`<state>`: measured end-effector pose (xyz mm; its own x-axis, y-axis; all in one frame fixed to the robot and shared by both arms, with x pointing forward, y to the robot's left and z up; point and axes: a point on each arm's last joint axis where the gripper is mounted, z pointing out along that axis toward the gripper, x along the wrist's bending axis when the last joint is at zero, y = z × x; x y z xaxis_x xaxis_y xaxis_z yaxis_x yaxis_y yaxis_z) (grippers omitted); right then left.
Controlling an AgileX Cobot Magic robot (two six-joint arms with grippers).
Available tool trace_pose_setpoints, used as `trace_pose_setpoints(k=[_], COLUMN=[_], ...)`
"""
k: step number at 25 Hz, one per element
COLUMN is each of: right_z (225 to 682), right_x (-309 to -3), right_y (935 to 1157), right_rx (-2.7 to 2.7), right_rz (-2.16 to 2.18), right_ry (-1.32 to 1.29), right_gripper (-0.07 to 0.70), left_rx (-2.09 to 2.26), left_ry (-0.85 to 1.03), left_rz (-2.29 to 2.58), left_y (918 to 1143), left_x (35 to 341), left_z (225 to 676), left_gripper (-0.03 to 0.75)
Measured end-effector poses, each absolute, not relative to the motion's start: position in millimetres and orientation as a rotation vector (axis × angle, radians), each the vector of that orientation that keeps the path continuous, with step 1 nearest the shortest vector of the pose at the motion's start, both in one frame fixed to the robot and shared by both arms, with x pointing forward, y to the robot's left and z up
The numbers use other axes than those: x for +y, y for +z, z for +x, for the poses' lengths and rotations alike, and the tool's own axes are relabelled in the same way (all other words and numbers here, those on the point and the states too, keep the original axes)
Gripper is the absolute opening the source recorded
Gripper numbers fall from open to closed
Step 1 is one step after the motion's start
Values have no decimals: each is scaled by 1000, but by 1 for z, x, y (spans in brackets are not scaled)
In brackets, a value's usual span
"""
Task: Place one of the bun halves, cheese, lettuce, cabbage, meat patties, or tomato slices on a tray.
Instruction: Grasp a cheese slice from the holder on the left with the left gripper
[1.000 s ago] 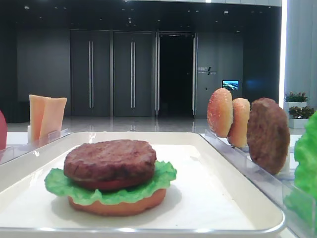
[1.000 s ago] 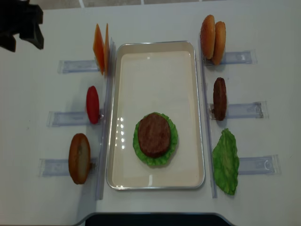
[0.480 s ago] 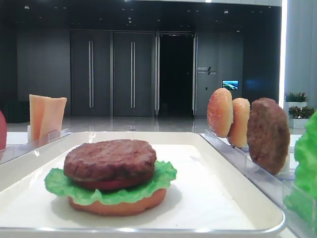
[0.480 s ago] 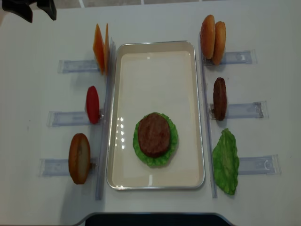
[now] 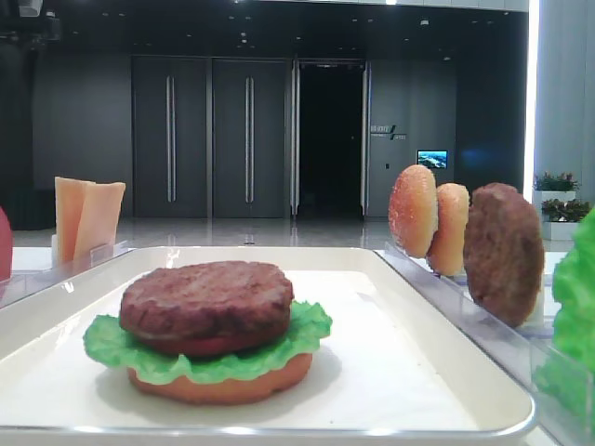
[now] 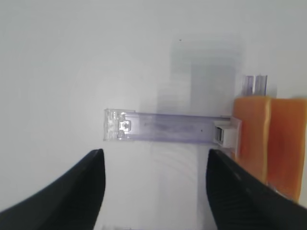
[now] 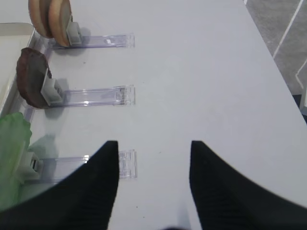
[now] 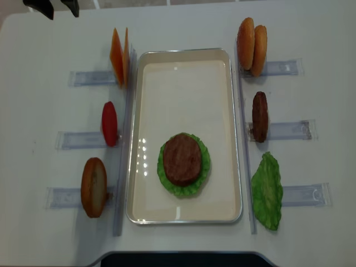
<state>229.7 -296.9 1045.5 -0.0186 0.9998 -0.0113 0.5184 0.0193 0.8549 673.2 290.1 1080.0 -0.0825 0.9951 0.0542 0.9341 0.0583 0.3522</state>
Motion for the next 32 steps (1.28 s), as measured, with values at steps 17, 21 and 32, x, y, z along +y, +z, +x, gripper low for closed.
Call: trace_pose_setpoints(k=[17,21,32], right_z=[230,230,230], right_x=[-297,-297,-297], right_y=[1045,1045,1045], right_rx=[1618,1618,1618], right_rz=[1578,1578,1578], right_ry=[899,899,899], right_gripper=[356,356,356], left_rx=[2133,2137,2120], left_ry=[529,516,334], left_rz=[1999,1986,1894], left_y=[1073,1073,1073], left_x=[295,294,271], left_z=[690,690,689], left_gripper=[498,498,498])
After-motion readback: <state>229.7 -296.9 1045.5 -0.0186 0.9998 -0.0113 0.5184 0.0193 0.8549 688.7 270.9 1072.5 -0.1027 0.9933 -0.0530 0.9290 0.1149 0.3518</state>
